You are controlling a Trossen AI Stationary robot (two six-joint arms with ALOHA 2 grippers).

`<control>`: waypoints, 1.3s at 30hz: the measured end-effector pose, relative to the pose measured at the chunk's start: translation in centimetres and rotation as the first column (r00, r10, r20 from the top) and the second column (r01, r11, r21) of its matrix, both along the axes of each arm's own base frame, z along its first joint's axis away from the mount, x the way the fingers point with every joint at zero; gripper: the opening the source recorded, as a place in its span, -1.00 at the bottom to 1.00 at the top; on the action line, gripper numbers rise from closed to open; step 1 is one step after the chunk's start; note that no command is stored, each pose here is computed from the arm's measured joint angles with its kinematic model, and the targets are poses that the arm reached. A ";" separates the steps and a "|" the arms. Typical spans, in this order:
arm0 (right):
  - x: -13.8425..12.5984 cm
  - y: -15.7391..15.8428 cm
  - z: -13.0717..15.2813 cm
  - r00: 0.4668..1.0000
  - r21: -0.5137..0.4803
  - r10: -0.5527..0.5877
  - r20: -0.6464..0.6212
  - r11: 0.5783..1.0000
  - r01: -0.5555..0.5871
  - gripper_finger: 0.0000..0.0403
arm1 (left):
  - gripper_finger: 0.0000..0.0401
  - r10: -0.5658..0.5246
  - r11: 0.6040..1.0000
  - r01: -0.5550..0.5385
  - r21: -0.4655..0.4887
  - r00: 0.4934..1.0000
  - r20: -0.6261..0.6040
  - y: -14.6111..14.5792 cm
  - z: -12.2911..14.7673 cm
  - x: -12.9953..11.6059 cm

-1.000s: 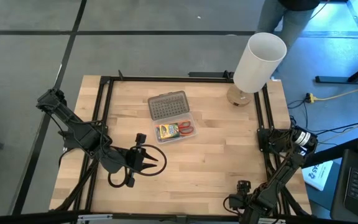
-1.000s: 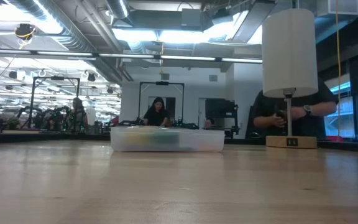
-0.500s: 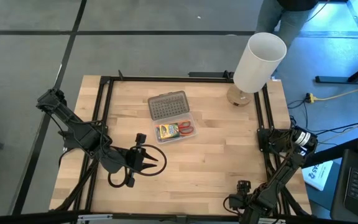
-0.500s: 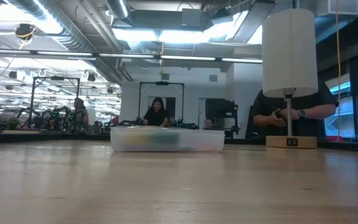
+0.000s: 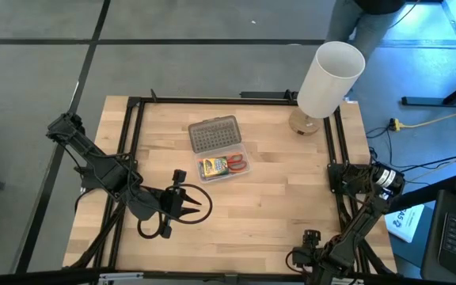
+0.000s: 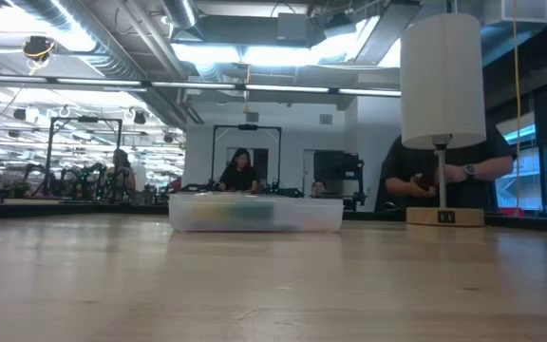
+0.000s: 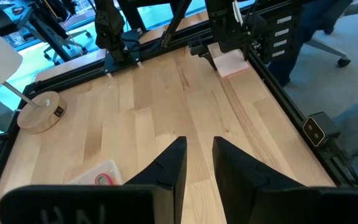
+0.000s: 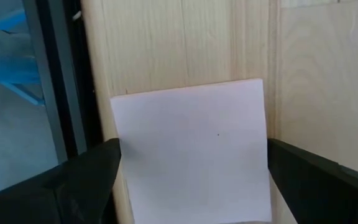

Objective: Pack school essentials
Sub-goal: Put the pink sticky note into the black supply box

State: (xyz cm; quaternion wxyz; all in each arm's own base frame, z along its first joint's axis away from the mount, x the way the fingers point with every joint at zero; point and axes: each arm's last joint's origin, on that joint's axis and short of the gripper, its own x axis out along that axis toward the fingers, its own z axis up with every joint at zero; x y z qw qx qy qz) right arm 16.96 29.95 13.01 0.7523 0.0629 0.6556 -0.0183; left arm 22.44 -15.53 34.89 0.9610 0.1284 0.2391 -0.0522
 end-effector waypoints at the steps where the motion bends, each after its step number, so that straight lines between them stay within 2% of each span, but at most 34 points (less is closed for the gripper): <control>1: 0.1 -0.1 0.0 1.000 -0.005 -0.002 0.002 1.000 0.002 0.97 | -0.65 0.000 1.000 0.000 0.000 1.000 0.000 0.0 0.0 0.0; 6: 0.2 -0.2 -0.1 1.000 -0.013 -0.007 -0.001 1.000 0.007 0.94 | -0.65 0.000 1.000 0.000 0.000 1.000 0.000 0.0 0.0 0.0; 15: 0.1 -0.4 -0.2 1.000 -0.027 -0.020 0.001 0.999 0.020 0.68 | -0.65 0.000 1.000 0.000 0.000 1.000 0.000 0.0 0.0 0.0; 23: 0.6 -0.6 -0.1 0.988 -0.018 -0.155 0.015 0.988 0.155 0.51 | -0.65 0.000 1.000 0.000 0.000 1.000 0.000 0.0 0.0 0.0; 39: 2.8 -1.9 -0.1 0.961 -0.007 -0.274 0.031 0.962 0.274 0.29 | -0.65 0.000 1.000 0.000 0.000 1.000 0.000 0.0 0.0 0.0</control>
